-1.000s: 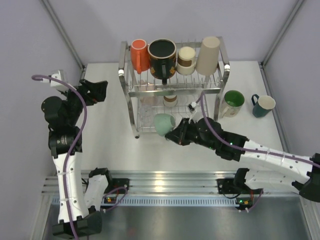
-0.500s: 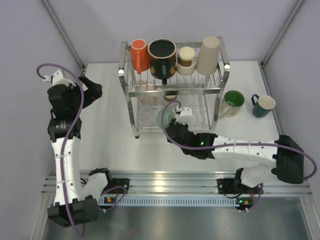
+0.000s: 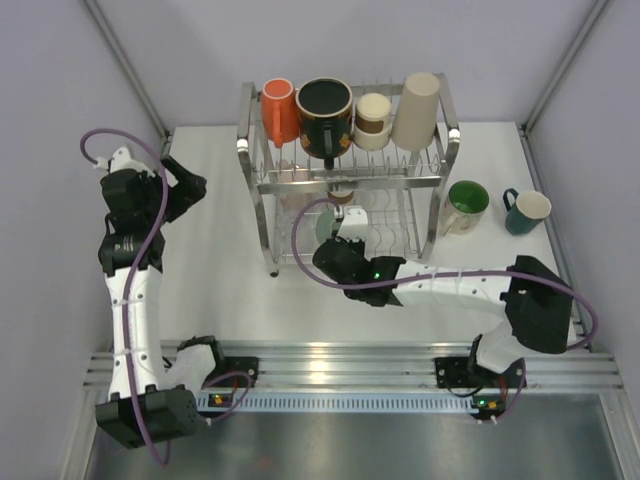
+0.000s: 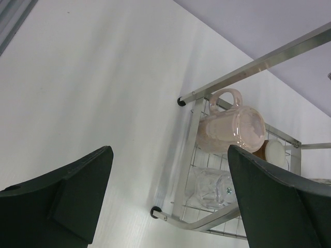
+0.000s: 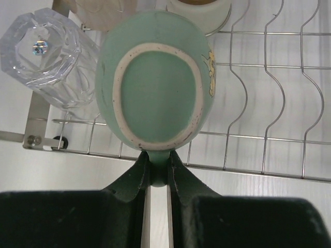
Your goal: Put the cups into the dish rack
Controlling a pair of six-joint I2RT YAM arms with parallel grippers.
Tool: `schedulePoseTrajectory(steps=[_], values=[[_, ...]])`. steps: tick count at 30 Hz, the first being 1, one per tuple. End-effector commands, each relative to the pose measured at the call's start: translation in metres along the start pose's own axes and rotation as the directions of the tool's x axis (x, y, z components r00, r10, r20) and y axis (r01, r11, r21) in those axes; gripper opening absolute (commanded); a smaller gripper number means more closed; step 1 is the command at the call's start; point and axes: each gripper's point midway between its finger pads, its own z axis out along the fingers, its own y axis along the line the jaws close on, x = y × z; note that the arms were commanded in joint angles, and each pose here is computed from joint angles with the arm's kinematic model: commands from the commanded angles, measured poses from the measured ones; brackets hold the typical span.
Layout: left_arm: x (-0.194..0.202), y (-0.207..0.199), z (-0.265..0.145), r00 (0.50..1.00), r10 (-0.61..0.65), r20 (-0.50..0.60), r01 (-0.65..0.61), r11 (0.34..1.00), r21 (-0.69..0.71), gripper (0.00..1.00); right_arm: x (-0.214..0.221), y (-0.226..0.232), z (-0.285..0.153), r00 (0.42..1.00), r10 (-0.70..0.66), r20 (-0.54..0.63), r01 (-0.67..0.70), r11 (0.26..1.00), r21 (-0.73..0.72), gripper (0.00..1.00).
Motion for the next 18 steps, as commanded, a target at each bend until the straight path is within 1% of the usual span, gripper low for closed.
schedulePoseTrajectory(steps=[1,5,14,16,18], values=[[-0.003,-0.001,-0.005,1.000,0.004,0.020,-0.005,1.000,0.015,0.98,-0.035,0.013,0.006,0.996,0.027,0.088,-0.028,0.999,0.015,0.00],[-0.001,-0.001,-0.006,1.000,0.003,0.017,-0.004,1.000,0.020,0.98,-0.030,0.015,0.018,0.998,0.005,0.065,-0.008,0.999,0.039,0.00],[0.004,0.002,-0.008,1.000,-0.001,0.009,0.001,1.000,0.022,0.98,-0.028,0.011,0.037,0.998,0.049,0.040,-0.052,0.993,0.103,0.00],[0.003,0.002,-0.008,1.000,-0.002,0.011,0.001,1.000,0.023,0.98,-0.028,0.012,0.040,0.998,0.055,0.029,-0.058,0.992,0.115,0.01],[0.003,0.002,-0.008,1.000,0.003,0.014,-0.003,1.000,0.023,0.98,-0.021,0.008,0.045,0.999,0.048,0.013,-0.049,0.989,0.142,0.05]])
